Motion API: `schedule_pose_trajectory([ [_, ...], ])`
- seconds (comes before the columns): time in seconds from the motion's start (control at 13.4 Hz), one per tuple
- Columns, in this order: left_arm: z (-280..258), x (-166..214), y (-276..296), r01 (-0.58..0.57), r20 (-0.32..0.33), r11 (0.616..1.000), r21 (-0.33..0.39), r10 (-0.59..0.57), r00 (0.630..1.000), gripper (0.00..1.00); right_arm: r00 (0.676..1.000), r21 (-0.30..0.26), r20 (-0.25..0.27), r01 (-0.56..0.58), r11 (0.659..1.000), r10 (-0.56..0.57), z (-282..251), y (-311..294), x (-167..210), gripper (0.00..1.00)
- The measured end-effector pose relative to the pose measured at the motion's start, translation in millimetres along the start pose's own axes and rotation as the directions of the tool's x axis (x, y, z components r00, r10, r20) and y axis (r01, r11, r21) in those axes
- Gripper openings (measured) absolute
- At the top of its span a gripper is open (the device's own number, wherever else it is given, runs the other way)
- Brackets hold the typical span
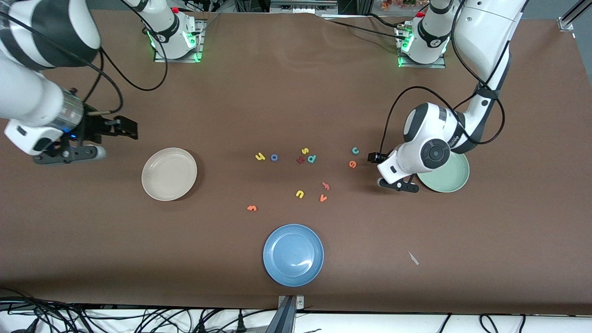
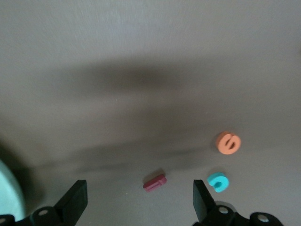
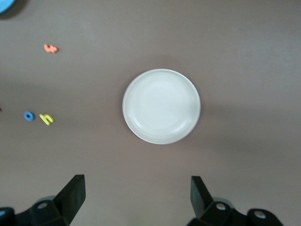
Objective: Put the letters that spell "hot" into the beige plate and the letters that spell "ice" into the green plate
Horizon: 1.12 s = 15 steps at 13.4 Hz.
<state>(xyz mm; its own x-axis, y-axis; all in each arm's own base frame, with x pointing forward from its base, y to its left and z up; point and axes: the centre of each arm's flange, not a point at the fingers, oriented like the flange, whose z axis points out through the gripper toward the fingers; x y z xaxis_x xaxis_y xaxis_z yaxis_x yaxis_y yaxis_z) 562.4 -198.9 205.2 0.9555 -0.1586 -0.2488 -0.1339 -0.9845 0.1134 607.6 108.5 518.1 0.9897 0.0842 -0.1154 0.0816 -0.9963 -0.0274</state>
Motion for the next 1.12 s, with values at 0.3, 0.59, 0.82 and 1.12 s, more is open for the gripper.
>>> schedule_pose_trajectory([
  [0.3, 25, -17, 2, -0.007, 0.025, 1.0, 0.009, 0.007, 1.0, 0.67, 0.998, 0.022, -0.006, -0.066, 0.998, 0.066, 38, -61, 16, 0.99],
  [0.59, 35, -25, 14, -0.03, 0.041, 0.999, 0.018, 0.03, 0.999, 0.54, 0.992, 0.053, -0.023, -0.122, 0.991, 0.124, 71, -107, 22, 0.99],
  [0.82, 42, -26, 16, -0.032, 0.02, 0.999, 0.018, 0.032, 0.999, 0.42, 0.985, 0.049, -0.043, -0.164, 0.985, 0.166, 104, -145, 19, 1.0],
  [1.12, 46, -24, 15, -0.024, 0.006, 1.0, 0.015, 0.024, 1.0, 0.38, 0.969, 0.028, -0.074, -0.236, 0.971, 0.237, 157, -199, 0, 1.0],
])
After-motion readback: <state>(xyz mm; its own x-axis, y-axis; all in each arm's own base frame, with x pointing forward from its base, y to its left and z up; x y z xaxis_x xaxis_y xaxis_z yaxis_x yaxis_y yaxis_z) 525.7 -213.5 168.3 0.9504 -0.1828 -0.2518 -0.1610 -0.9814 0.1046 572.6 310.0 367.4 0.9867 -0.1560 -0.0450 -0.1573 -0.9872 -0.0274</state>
